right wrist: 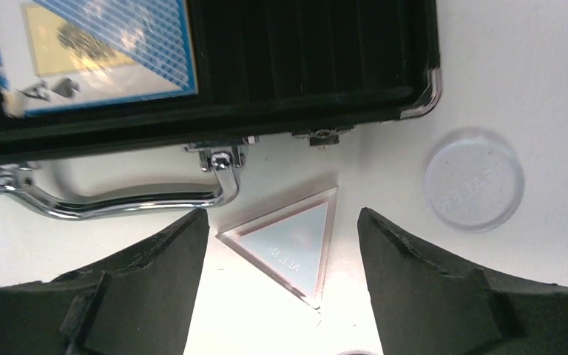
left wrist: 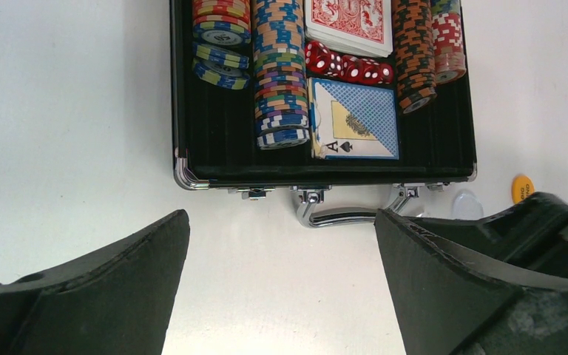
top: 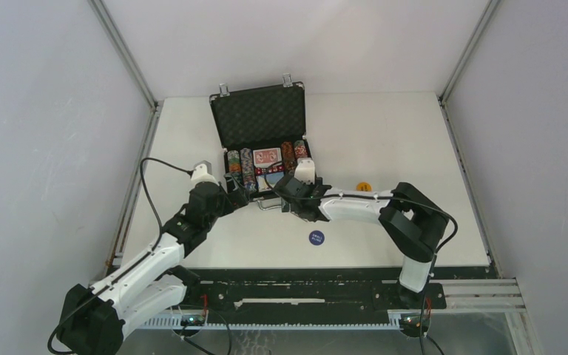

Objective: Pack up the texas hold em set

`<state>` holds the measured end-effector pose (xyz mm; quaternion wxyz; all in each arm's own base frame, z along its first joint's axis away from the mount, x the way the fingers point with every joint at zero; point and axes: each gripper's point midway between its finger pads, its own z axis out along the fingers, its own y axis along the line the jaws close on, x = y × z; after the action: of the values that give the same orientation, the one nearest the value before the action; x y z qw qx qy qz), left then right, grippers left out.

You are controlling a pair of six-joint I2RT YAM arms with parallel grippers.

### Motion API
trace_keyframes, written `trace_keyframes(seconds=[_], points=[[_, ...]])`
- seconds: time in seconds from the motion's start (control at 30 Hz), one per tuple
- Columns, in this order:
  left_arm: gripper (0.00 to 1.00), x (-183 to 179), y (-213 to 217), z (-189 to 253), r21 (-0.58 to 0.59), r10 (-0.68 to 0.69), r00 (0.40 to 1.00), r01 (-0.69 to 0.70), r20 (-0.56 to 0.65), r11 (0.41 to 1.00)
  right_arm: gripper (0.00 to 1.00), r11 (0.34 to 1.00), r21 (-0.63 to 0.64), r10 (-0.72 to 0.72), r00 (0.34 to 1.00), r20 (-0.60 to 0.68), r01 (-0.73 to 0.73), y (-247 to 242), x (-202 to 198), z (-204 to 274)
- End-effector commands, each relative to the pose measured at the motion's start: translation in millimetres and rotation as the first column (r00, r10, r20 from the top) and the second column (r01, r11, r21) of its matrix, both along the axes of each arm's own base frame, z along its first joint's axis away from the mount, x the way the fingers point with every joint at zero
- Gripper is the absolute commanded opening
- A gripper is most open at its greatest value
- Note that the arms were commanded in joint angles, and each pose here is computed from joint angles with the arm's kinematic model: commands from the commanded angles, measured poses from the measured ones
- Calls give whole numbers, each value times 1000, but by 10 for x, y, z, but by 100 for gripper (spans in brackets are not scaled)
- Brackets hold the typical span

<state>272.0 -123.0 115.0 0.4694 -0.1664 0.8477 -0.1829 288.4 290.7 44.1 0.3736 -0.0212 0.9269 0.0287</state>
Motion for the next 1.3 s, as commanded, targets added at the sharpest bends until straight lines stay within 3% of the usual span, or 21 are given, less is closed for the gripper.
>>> trace_keyframes(seconds=[0.0, 1.27], points=[[100, 15, -28, -23, -16, -10, 1000, 10, 10, 1000, 82, 1000, 7, -22, 1000, -17, 22, 102, -27, -79], [100, 4, -58, -30, -30, -21, 1000, 21, 4, 999, 79, 996, -82, -29, 996, -89, 22, 85, -262, -437]])
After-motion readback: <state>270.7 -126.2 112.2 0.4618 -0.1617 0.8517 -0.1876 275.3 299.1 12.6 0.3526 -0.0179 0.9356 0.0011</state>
